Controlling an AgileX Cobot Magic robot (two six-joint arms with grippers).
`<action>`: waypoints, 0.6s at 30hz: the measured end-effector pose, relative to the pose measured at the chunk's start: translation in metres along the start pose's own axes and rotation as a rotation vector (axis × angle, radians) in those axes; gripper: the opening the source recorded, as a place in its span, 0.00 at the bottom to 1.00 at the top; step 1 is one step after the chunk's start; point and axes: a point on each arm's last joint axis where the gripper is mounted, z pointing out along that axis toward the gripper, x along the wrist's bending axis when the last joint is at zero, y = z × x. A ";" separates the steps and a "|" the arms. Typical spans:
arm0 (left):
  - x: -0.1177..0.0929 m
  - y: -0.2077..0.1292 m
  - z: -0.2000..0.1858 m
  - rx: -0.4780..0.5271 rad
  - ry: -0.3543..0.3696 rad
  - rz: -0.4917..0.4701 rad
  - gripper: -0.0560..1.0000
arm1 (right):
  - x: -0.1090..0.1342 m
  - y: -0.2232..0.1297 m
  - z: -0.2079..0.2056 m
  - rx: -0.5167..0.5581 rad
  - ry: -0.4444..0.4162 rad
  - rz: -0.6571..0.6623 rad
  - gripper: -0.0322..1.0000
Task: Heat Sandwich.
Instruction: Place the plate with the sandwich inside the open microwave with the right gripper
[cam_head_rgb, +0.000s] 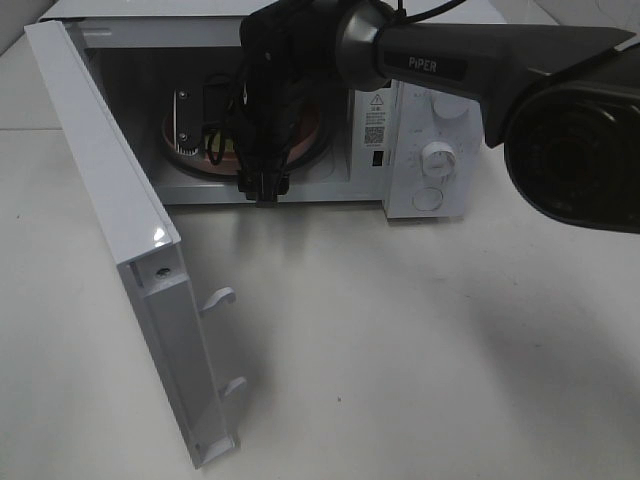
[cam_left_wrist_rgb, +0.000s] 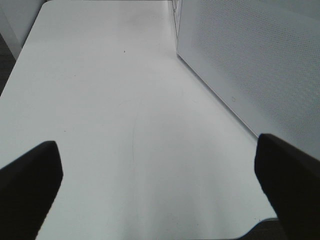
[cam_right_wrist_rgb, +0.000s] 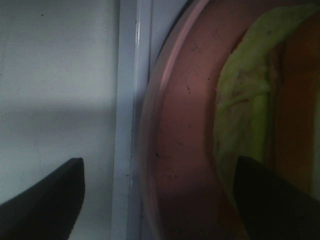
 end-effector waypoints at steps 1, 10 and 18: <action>0.000 0.000 0.000 0.000 0.000 0.000 0.99 | 0.000 0.000 0.000 0.000 0.000 0.012 0.79; 0.000 0.000 0.000 0.000 0.000 0.000 0.99 | 0.000 0.000 0.000 0.000 0.000 0.025 0.78; 0.000 0.000 0.000 0.000 0.000 0.000 0.99 | 0.001 0.000 0.000 -0.004 -0.004 0.026 0.78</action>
